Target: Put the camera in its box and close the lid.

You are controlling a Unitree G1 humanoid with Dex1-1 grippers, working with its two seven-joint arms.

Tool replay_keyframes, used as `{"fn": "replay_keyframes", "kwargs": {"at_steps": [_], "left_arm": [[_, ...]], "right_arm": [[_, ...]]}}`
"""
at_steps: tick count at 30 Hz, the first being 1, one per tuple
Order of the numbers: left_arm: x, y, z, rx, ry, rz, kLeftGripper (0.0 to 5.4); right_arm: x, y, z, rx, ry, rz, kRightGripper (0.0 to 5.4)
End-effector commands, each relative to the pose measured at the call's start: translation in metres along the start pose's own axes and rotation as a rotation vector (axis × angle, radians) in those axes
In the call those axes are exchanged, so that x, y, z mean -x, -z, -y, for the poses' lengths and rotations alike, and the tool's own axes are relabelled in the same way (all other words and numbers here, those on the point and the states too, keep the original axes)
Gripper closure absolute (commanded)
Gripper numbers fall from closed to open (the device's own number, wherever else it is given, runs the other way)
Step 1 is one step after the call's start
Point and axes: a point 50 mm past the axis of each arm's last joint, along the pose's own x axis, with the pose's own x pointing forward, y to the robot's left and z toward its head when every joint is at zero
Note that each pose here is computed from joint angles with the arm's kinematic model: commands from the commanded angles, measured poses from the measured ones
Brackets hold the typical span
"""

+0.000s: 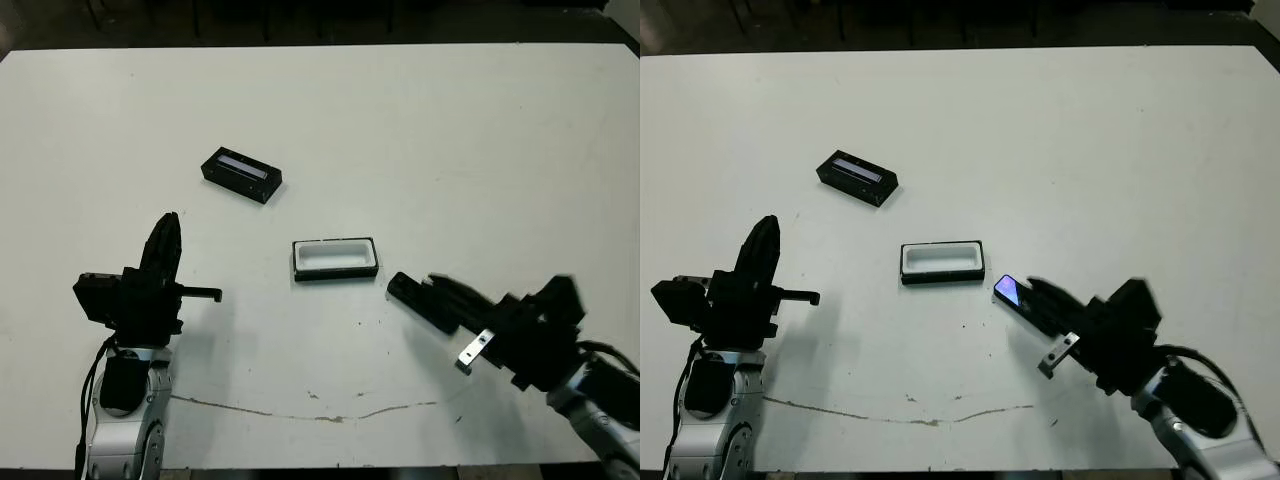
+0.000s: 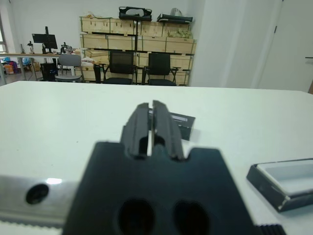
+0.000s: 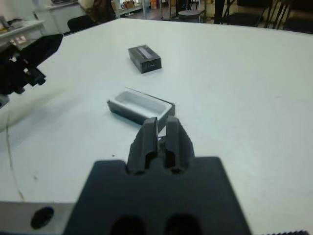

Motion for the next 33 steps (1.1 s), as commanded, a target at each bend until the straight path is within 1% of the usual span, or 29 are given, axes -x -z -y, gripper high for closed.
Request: {"fn": "replay_keyframes", "kwargs": {"at_steps": [1,2,5,12,15,17,21,24,27,29,33], "left_arm": [[0.005,0.005,-0.002,-0.007,-0.004,-0.040,5.40],[0.005,0.005,-0.002,-0.007,-0.003,-0.040,5.40],[0.005,0.006,-0.002,-0.003,-0.005,-0.042,5.40],[0.005,0.005,-0.002,-0.005,-0.008,-0.041,5.40],[0.005,0.005,-0.002,-0.004,-0.007,-0.040,5.40],[0.005,0.005,-0.001,-0.007,-0.008,-0.041,5.40],[0.005,0.005,-0.001,-0.006,-0.008,-0.043,5.40],[0.005,0.004,-0.001,-0.003,-0.009,-0.046,5.40],[0.005,0.004,-0.002,-0.007,-0.007,-0.041,5.40],[0.005,0.004,-0.002,-0.011,-0.008,-0.041,5.40],[0.005,0.003,-0.002,-0.009,-0.006,-0.044,5.40]], "right_arm": [[0.003,-0.008,0.014,0.036,-0.053,-0.028,4.94],[0.002,-0.010,0.017,0.054,-0.077,-0.014,4.77],[-0.001,-0.009,0.023,0.061,-0.132,-0.006,4.26],[-0.008,0.000,0.028,0.091,-0.205,-0.079,3.03],[-0.010,0.005,0.029,0.108,-0.235,-0.085,2.46],[-0.011,0.008,0.029,0.100,-0.242,-0.095,2.12],[-0.010,0.007,0.027,0.126,-0.238,-0.139,1.44],[-0.010,0.013,0.027,0.103,-0.241,-0.153,0.91],[-0.010,0.020,0.029,0.115,-0.230,-0.164,0.38],[-0.010,0.024,0.029,0.099,-0.213,-0.184,0.05],[-0.008,0.033,0.028,0.058,-0.208,-0.201,0.02]]}}
